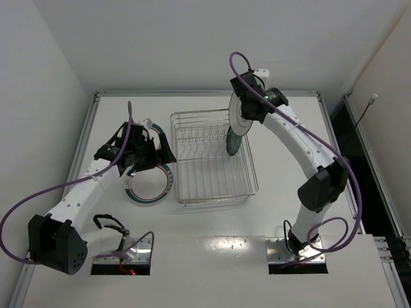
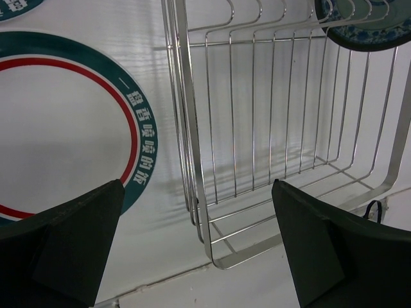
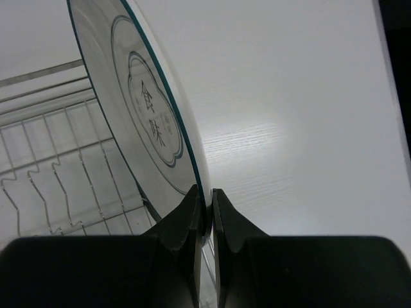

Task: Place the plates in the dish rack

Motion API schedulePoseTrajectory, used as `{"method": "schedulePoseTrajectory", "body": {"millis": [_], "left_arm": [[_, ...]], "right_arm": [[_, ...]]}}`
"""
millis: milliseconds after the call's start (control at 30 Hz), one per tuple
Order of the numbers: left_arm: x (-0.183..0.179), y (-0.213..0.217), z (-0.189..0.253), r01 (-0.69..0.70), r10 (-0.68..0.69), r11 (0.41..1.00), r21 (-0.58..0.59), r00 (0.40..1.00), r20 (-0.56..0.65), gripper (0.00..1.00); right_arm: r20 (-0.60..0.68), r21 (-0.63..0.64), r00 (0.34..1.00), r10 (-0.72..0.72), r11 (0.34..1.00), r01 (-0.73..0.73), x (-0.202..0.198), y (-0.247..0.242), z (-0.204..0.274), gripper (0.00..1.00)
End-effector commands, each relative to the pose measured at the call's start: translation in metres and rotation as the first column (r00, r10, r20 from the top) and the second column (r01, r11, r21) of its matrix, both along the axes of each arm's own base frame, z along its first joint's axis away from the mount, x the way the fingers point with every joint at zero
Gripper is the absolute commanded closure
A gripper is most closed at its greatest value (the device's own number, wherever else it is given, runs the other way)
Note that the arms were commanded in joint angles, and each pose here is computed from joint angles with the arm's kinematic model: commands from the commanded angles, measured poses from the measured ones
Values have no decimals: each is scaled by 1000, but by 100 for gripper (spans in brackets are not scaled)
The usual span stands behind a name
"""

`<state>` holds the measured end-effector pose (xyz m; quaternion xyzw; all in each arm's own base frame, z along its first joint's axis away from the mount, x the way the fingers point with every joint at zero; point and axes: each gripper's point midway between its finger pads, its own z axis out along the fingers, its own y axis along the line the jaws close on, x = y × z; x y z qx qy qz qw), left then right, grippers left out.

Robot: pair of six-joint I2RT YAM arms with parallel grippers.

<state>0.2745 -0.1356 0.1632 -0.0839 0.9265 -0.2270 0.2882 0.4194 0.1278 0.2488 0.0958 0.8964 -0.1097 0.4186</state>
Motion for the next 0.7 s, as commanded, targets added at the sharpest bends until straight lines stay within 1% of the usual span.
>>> {"method": "schedulePoseTrajectory", "body": {"millis": [0, 133, 167, 200, 300, 333, 367, 400, 533, 667], "left_arm": [[8, -3, 5, 6, -5, 1000, -19, 1000, 29, 1], [8, -3, 5, 6, -5, 1000, -19, 1000, 29, 1], [8, -3, 5, 6, -5, 1000, -19, 1000, 29, 1], [6, -2, 2, 5, -5, 1000, -17, 1000, 21, 1], [9, -3, 1, -1, 2, 1000, -22, 1000, 17, 1], [9, -3, 1, -1, 2, 1000, -22, 1000, 17, 1], [9, -3, 1, -1, 2, 1000, -22, 1000, 17, 1], [10, -4, 4, -1, 2, 1000, -25, 1000, 26, 1], [9, -3, 3, -1, 2, 1000, -22, 1000, 17, 1], [6, 0, 0, -2, 2, 1000, -4, 1000, 3, 1]], "right_arm": [[77, -145, 995, -58, 987, 69, 4, -11, 26, 100], [80, -178, 997, -16, 984, 30, -2, 8, 25, 100], [68, -195, 998, -10, 980, 23, -1, 13, 18, 100], [28, -223, 1000, -12, 975, 18, -4, 17, 7, 100], [-29, -252, 1000, -8, 968, 0, -5, 28, -14, 100], [-30, -252, 999, 12, 967, -19, -8, 36, -14, 100], [-26, -246, 1000, 16, 969, -22, -10, 40, -14, 100], [-53, -235, 998, 31, 971, -42, -12, 43, -22, 100], [-85, -174, 994, 69, 981, -83, -16, 63, -39, 100], [-167, -78, 979, 114, 989, -129, -21, 79, -67, 100]]}}
